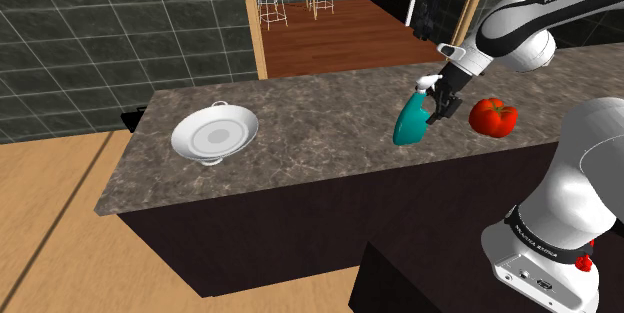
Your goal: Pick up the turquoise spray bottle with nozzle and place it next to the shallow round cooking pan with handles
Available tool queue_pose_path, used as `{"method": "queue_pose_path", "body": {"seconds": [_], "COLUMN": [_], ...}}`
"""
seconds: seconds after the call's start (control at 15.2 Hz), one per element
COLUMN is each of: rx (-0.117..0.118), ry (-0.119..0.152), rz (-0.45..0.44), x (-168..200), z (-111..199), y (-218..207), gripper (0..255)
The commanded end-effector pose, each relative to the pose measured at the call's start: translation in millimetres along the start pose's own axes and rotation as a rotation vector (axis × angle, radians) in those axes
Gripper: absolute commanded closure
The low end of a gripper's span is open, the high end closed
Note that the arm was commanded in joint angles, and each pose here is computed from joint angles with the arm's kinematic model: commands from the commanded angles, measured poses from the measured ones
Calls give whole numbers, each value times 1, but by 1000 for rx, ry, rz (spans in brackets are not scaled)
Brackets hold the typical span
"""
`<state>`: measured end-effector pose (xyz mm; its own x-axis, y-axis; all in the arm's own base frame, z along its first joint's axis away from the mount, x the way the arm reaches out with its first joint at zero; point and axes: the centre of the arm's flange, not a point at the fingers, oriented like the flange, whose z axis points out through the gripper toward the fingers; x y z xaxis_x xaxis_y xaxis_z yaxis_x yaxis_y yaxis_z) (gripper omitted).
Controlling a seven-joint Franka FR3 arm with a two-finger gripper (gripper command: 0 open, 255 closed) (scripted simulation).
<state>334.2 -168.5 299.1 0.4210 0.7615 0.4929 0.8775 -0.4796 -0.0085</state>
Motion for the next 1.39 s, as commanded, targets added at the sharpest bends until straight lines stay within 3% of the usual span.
{"method": "queue_pose_path", "body": {"seconds": [0.0, 0.07, 0.66, 1.32], "rx": [0, 0, 0, 0], "ry": [0, 0, 0, 0], "rz": [0, 0, 0, 0], "x": [0, 0, 0, 26], "z": [0, 0, 0, -46], "y": [0, 0, 0, 0], "gripper": [0, 255, 255, 255]}}
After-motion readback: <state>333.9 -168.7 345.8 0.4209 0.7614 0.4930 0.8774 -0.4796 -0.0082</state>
